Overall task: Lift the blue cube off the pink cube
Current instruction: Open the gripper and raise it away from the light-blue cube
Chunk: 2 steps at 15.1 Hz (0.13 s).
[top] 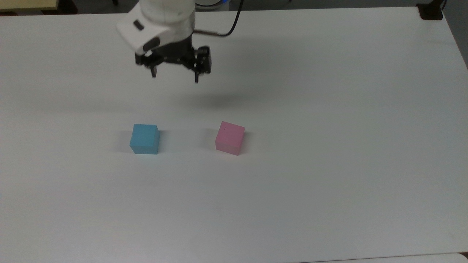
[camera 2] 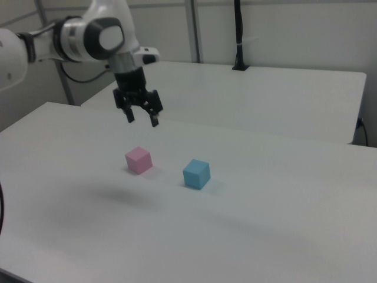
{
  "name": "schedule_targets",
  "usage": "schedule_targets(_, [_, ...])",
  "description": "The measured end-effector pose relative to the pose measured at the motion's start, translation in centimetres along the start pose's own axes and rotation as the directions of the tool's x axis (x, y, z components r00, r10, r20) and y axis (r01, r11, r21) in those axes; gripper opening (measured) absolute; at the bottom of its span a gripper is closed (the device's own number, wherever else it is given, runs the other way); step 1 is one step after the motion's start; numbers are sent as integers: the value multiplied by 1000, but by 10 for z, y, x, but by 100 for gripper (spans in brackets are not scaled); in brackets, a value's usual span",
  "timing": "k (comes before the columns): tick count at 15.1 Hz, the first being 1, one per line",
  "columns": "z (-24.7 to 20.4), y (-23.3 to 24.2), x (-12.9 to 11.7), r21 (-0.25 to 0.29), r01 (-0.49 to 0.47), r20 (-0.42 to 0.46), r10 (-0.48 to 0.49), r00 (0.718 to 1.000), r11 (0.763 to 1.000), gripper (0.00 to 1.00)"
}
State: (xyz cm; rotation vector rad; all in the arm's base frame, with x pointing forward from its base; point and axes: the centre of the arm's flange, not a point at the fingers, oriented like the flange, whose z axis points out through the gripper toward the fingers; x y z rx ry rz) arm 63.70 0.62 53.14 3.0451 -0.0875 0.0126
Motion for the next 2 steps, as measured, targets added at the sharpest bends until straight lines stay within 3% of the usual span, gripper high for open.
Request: schedule_targets(2, [-19, -4, -13, 6, -7, 5, 7, 1000, 1000, 100])
